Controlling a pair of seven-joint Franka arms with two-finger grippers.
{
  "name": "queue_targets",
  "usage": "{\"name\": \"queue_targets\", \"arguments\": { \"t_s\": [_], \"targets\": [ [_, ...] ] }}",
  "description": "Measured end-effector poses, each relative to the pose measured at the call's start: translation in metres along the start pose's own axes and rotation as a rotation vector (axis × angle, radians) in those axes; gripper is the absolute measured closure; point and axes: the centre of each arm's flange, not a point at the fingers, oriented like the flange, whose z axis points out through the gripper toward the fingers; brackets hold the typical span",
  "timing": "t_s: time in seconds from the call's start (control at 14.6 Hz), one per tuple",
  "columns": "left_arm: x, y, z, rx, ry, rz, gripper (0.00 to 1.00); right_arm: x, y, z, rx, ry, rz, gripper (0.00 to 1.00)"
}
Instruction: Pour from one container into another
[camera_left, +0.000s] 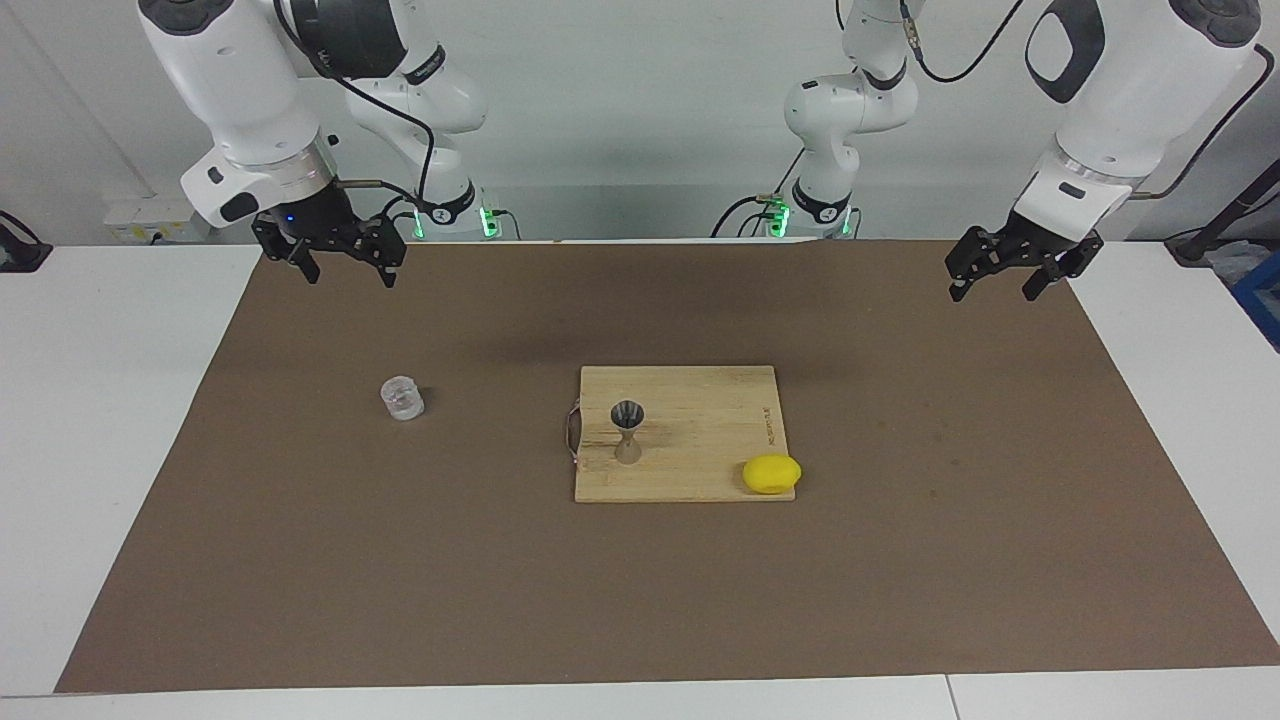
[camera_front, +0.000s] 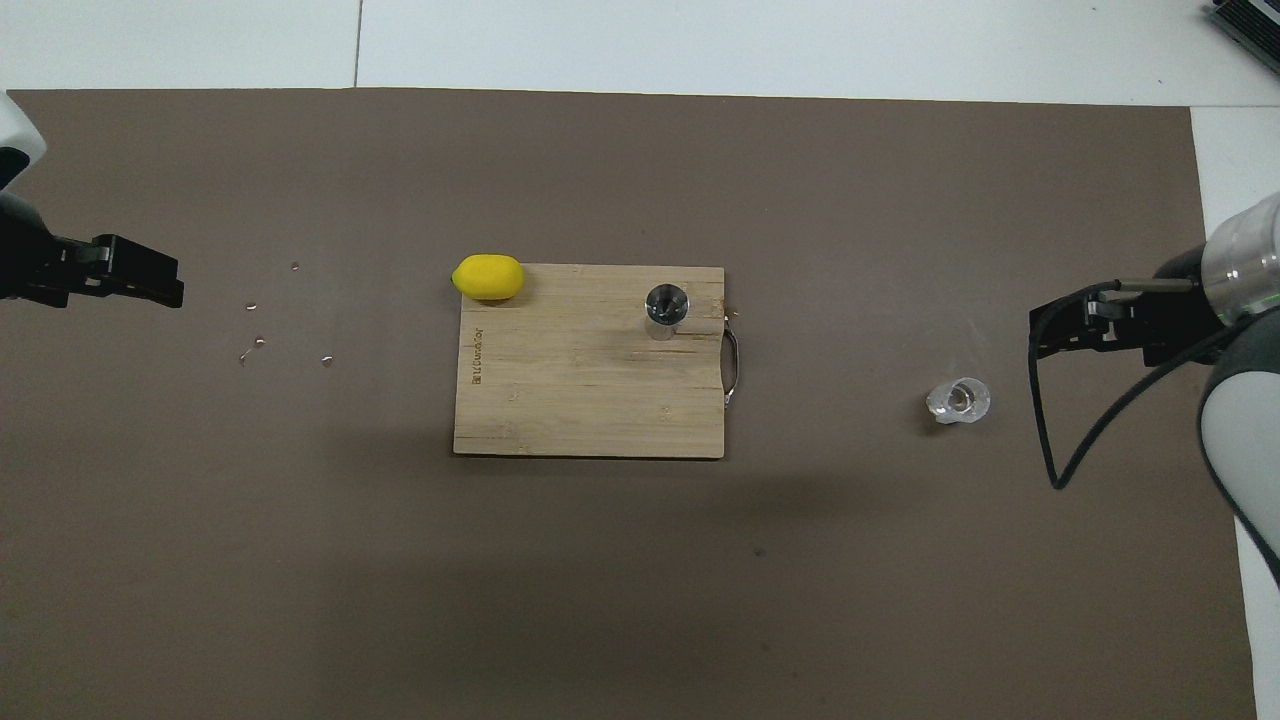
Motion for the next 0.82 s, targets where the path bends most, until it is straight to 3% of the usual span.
{"name": "queue_targets", "arguments": {
  "t_s": [0.82],
  "targets": [
    [0.0,0.0,0.0,0.0,0.0,0.0,0.0,0.0042,-0.0004,-0.0027,-0.013,0.041,-0.003,0.0]
  ]
}}
